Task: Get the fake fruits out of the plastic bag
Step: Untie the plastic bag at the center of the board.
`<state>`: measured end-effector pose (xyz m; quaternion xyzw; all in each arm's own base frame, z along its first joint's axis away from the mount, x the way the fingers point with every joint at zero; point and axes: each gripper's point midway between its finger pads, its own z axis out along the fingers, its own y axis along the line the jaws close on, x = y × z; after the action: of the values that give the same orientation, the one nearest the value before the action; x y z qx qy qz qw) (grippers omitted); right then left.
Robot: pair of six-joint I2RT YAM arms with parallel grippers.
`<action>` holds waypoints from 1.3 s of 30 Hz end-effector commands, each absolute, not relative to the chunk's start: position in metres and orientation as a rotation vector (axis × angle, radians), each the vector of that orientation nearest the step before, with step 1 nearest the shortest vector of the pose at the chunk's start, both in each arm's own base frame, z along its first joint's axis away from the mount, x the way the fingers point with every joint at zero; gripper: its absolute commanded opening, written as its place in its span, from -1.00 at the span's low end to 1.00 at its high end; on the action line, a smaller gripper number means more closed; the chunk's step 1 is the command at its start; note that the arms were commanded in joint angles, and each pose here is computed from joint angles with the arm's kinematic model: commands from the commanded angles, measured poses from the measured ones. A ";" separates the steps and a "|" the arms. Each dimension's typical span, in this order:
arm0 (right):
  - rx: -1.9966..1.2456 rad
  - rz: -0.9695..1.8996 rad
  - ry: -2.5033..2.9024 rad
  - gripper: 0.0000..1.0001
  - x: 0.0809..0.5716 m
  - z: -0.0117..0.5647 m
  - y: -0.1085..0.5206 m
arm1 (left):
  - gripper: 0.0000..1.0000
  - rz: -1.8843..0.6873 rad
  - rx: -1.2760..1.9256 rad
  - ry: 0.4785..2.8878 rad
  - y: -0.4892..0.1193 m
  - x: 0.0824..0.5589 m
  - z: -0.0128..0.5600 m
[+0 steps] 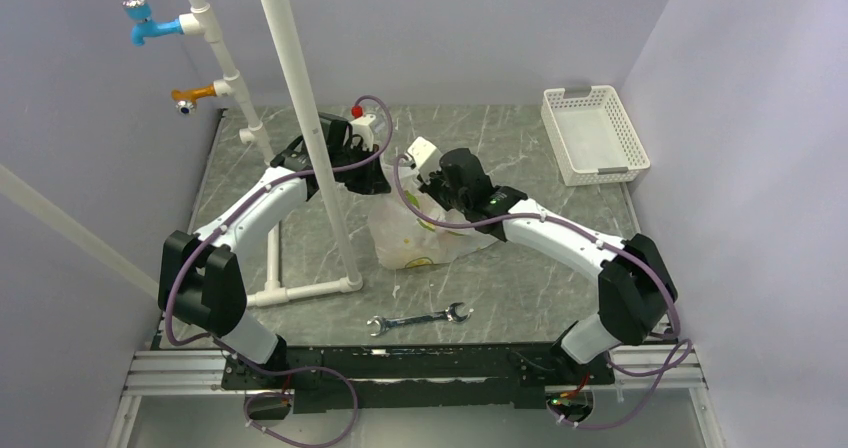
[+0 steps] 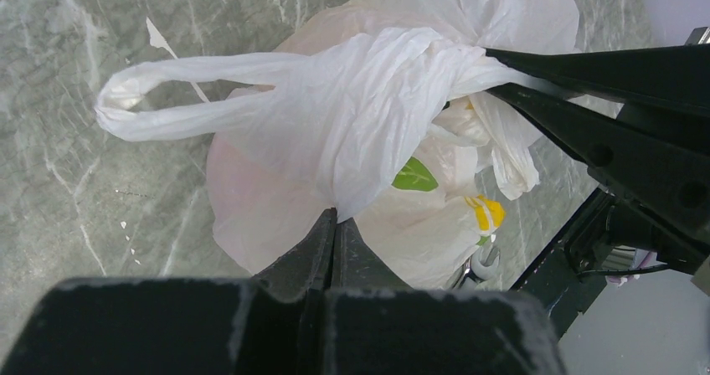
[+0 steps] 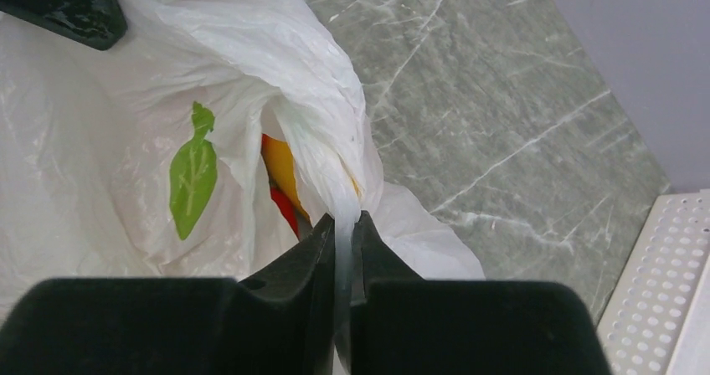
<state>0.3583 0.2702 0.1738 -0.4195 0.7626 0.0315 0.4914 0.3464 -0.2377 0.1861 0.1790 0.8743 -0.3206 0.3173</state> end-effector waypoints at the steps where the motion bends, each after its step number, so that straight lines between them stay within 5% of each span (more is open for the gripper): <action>1: -0.899 0.068 1.774 -0.94 0.368 0.202 0.270 | -1.00 -0.837 0.481 2.240 -0.237 0.350 0.203; 37: -0.393 0.702 1.716 -1.00 0.359 0.227 0.205 | -1.00 -0.788 0.351 2.164 -0.210 0.363 0.219; 39: -0.455 0.735 1.728 -1.00 0.355 0.226 0.213 | -0.78 -0.822 0.383 2.145 -0.215 0.360 0.225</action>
<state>0.3506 0.2025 0.2052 -0.1659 0.7553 0.2888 0.5644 0.3567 -0.2177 0.2032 0.1397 0.8643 -0.3142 0.3669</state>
